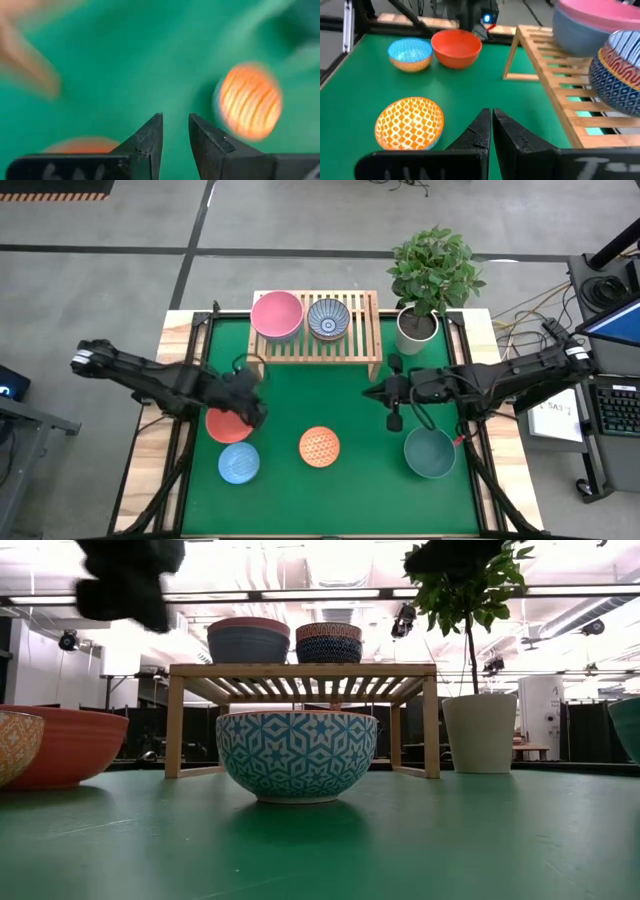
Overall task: Place and stack bowls onto a shelf
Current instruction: Stack the orange bowl onto top of the pink bowl on the shelf
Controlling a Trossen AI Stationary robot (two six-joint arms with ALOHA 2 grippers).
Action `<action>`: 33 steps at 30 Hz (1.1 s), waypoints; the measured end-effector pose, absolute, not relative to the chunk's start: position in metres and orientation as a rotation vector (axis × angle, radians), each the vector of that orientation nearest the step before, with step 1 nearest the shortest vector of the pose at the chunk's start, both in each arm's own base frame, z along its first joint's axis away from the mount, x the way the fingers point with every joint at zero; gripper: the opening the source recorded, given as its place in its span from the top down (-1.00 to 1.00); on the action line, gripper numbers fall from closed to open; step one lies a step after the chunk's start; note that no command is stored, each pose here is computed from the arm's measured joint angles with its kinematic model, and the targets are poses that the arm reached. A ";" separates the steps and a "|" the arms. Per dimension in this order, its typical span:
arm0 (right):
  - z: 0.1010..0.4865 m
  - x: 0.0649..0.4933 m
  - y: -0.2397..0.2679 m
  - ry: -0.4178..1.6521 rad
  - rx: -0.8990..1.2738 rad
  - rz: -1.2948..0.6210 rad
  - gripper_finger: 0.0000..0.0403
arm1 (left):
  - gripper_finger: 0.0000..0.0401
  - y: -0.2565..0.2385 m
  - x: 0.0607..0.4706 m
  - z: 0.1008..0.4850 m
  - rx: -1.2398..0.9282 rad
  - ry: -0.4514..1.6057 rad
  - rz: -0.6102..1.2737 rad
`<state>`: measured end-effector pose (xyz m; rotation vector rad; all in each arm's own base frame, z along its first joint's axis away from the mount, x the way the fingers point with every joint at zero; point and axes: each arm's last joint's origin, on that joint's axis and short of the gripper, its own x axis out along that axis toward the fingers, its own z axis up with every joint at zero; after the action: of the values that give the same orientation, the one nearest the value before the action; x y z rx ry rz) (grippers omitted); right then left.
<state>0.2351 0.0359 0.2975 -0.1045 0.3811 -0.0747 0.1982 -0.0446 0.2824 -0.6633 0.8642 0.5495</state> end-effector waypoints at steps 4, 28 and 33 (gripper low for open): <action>0.294 0.230 0.035 0.367 -0.107 -0.074 0.96 | 0.63 -0.061 0.211 0.269 -0.661 1.194 0.628; 0.291 0.230 0.035 0.379 -0.121 -0.068 0.96 | 0.10 -0.075 0.238 0.202 -0.659 1.338 0.698; 0.291 0.230 0.035 0.378 -0.119 -0.069 0.96 | 0.23 -0.073 0.236 0.195 -0.637 1.325 0.754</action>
<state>0.2303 0.0351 0.2908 -0.1188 0.3776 -0.0689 0.2357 -0.0727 0.1949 -0.6371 1.3247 0.7545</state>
